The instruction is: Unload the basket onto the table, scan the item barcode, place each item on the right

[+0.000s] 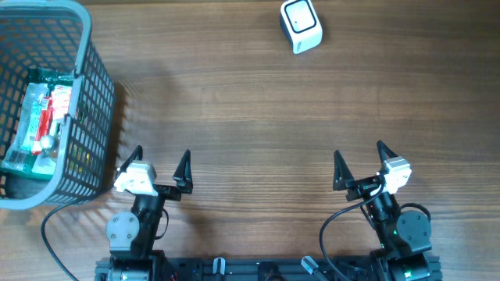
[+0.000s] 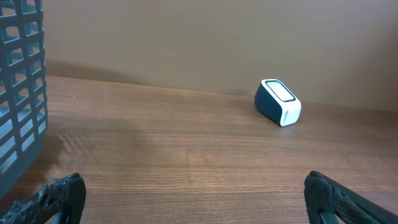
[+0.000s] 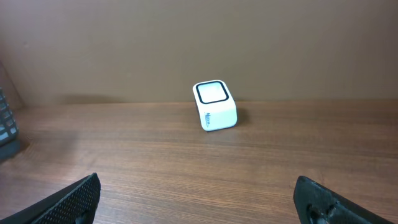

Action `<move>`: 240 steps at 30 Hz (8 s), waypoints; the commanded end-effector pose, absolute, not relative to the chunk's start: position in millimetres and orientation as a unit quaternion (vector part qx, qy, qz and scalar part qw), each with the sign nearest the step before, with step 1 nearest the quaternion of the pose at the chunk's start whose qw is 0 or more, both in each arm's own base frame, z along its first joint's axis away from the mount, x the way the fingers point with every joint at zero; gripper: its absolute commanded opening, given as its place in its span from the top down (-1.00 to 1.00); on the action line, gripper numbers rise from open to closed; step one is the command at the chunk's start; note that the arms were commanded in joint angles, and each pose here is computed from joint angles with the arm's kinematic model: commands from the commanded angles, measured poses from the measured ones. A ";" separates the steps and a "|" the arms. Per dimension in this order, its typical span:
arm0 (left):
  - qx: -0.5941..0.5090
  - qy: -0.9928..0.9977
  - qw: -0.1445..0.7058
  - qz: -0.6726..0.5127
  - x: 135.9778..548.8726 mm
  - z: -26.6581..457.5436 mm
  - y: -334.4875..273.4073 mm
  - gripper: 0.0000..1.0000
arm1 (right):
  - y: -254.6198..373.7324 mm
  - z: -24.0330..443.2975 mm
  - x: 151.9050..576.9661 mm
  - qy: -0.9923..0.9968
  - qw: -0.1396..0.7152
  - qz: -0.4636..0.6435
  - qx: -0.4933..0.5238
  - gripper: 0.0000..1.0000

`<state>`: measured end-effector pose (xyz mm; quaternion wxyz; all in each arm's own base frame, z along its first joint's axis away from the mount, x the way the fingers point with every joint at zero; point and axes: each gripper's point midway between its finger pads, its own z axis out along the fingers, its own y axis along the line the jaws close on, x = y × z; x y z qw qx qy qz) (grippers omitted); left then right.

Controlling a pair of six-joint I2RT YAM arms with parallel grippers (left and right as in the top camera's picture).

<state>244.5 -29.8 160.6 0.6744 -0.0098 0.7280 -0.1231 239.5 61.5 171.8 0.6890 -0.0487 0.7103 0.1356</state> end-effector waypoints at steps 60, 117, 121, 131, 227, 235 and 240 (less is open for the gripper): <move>0.058 0.844 0.523 -0.102 256.5 429.1 -41.7 -1.00 | 62.8 173.2 239.2 0.707 0.692 0.133 -0.059 -0.99; -0.131 0.987 0.087 -0.035 399.6 90.1 213.8 -0.93 | 62.8 173.2 239.2 0.707 0.692 0.133 -0.059 -0.99; -0.131 0.987 0.078 -0.051 401.0 78.1 210.0 -0.86 | 62.8 173.2 239.2 0.707 0.692 0.133 -0.059 -0.99; -0.132 0.987 0.070 -0.054 397.3 65.3 207.8 -0.48 | 62.8 173.2 239.2 0.707 0.692 0.133 -0.059 -0.99; 0.121 0.984 0.112 -0.066 308.8 49.5 -400.9 0.05 | 62.8 173.2 239.2 0.707 0.692 0.133 -0.059 -0.99; 0.127 0.984 0.110 -0.066 308.1 49.7 -400.9 -0.83 | 62.8 173.2 239.2 0.707 0.692 0.133 -0.059 -0.99; 0.159 0.967 0.169 -0.107 332.6 111.9 -407.3 -0.97 | 62.8 173.2 239.2 0.707 0.692 0.132 -0.059 -0.99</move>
